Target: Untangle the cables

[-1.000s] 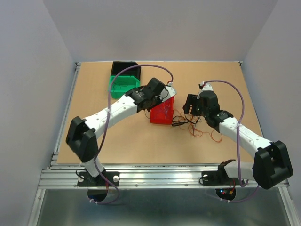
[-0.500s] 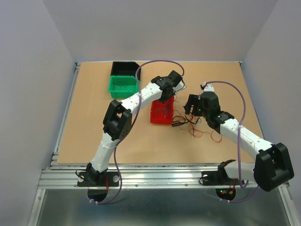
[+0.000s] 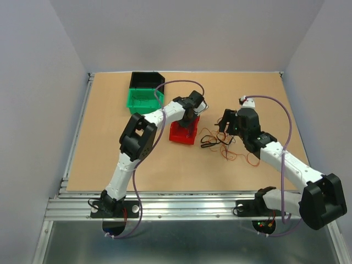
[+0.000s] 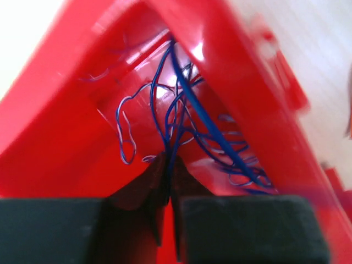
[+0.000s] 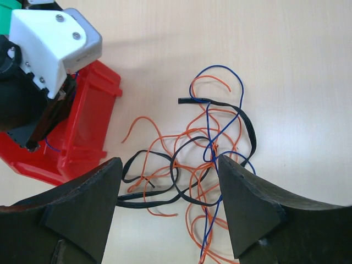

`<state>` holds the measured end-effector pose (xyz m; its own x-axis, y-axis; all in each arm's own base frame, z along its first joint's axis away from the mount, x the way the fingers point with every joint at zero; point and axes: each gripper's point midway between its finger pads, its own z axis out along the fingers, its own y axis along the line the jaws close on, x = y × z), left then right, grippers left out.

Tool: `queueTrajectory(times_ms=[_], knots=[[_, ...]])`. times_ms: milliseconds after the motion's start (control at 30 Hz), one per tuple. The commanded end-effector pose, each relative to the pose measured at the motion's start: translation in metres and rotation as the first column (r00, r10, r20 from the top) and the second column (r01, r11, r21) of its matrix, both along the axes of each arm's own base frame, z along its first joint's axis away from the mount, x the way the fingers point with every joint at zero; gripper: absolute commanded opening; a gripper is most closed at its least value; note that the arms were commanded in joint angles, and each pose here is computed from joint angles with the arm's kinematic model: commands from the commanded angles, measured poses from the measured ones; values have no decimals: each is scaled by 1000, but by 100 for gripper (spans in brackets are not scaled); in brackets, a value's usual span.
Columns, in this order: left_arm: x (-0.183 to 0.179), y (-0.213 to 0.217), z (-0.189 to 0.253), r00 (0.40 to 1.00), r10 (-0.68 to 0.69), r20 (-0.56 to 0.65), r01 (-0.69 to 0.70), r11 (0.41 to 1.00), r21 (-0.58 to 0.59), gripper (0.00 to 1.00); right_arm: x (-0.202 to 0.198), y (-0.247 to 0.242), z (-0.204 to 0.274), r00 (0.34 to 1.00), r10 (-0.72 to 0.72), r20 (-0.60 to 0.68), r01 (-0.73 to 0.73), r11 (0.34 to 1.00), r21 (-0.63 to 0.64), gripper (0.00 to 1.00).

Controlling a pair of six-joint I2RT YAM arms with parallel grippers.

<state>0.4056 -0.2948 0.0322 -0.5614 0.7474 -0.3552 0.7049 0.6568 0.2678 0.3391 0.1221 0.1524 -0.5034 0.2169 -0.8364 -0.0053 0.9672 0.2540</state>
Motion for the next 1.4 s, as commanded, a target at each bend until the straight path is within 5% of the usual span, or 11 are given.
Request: queueTrajectory(times_ms=[0,267,467,767,967,1133,1367], knots=[[12,-19,72,993,-4,119,26,981,-191,29,4,-4,5,999,-32,39,31,999,17,75],[7,-16,128,983,2,183,45,966,-253,44,9,0,-19,999,-27,-46,26,1000,-15,67],[-3,-12,154,976,-5,217,69,956,-286,45,20,-3,-45,991,-65,-116,56,996,-73,61],[-24,0,217,919,-19,393,189,898,-398,60,43,-14,-72,974,-137,-182,113,985,-134,49],[-34,6,229,864,-24,503,274,861,-429,60,39,-10,-73,975,-111,-194,88,989,-120,4],[-47,-1,235,846,-57,530,352,807,-475,60,20,-1,-38,992,-28,-121,25,999,-30,1],[-84,-19,235,803,-151,577,518,655,-551,61,-21,33,64,947,225,231,-263,953,149,0]])
